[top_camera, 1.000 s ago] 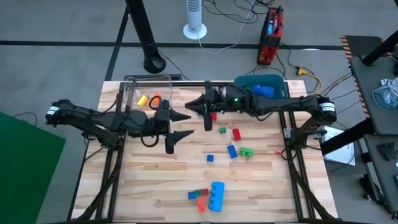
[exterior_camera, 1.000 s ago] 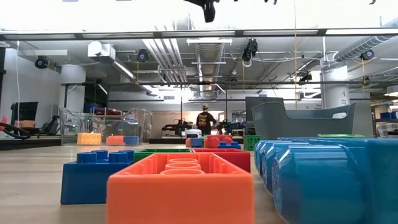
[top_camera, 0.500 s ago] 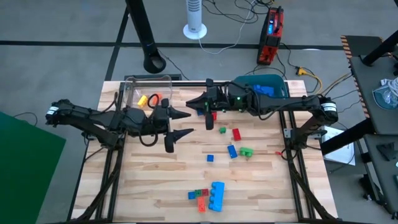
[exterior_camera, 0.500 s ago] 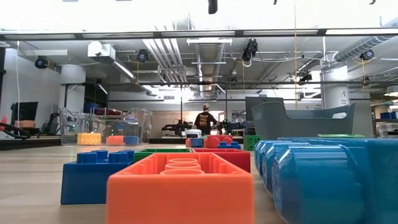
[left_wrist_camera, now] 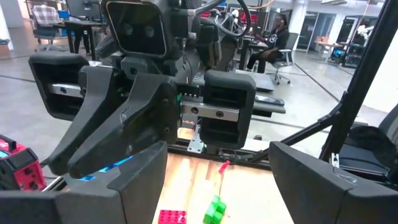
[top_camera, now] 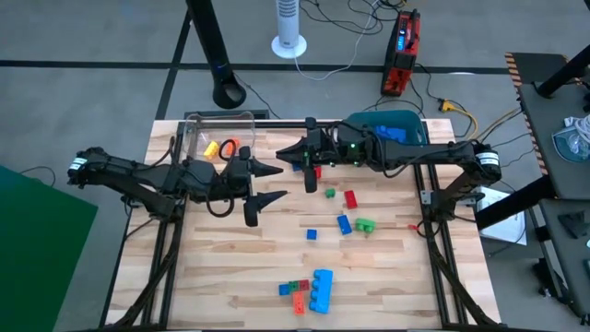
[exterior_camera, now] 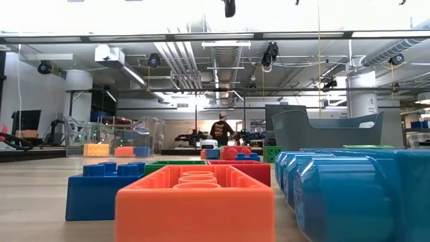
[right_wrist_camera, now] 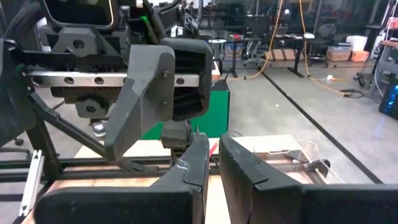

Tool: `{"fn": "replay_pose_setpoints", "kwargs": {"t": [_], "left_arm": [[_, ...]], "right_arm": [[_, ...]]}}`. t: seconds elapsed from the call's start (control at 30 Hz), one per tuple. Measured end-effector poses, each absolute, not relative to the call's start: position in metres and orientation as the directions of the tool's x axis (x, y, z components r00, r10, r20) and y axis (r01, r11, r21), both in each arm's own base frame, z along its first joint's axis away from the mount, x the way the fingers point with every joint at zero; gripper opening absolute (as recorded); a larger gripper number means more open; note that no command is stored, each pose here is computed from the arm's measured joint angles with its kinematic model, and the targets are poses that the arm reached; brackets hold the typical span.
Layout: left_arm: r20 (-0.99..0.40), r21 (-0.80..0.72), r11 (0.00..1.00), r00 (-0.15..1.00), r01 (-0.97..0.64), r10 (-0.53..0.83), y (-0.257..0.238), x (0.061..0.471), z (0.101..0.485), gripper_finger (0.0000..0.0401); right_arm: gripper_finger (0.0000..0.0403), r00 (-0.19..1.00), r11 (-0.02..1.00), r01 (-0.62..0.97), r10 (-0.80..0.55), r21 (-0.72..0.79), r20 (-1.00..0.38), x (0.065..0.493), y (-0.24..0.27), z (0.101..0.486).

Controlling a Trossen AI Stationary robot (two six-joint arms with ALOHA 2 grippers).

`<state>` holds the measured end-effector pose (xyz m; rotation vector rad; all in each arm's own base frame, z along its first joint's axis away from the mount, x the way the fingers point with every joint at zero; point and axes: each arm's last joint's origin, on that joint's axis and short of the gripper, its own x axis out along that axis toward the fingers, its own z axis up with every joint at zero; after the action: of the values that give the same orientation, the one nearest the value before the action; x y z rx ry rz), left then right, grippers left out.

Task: Sort blocks by size
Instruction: Put the small green game piece into the transparent bin

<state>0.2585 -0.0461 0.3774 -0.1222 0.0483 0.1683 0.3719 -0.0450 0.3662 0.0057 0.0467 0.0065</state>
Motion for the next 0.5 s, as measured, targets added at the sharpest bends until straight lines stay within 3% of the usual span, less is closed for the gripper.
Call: {"fn": "replay_pose_setpoints", "kwargs": {"t": [0.5], "left_arm": [[-0.065,-0.115,0.978,0.984,-0.173,0.166,-0.0461,0.2585,0.3767,0.0268]], "right_arm": [[0.0027,0.999,1.0,0.014,-0.015,-0.015,-0.029,0.3718,-0.0473,0.3679]]}}
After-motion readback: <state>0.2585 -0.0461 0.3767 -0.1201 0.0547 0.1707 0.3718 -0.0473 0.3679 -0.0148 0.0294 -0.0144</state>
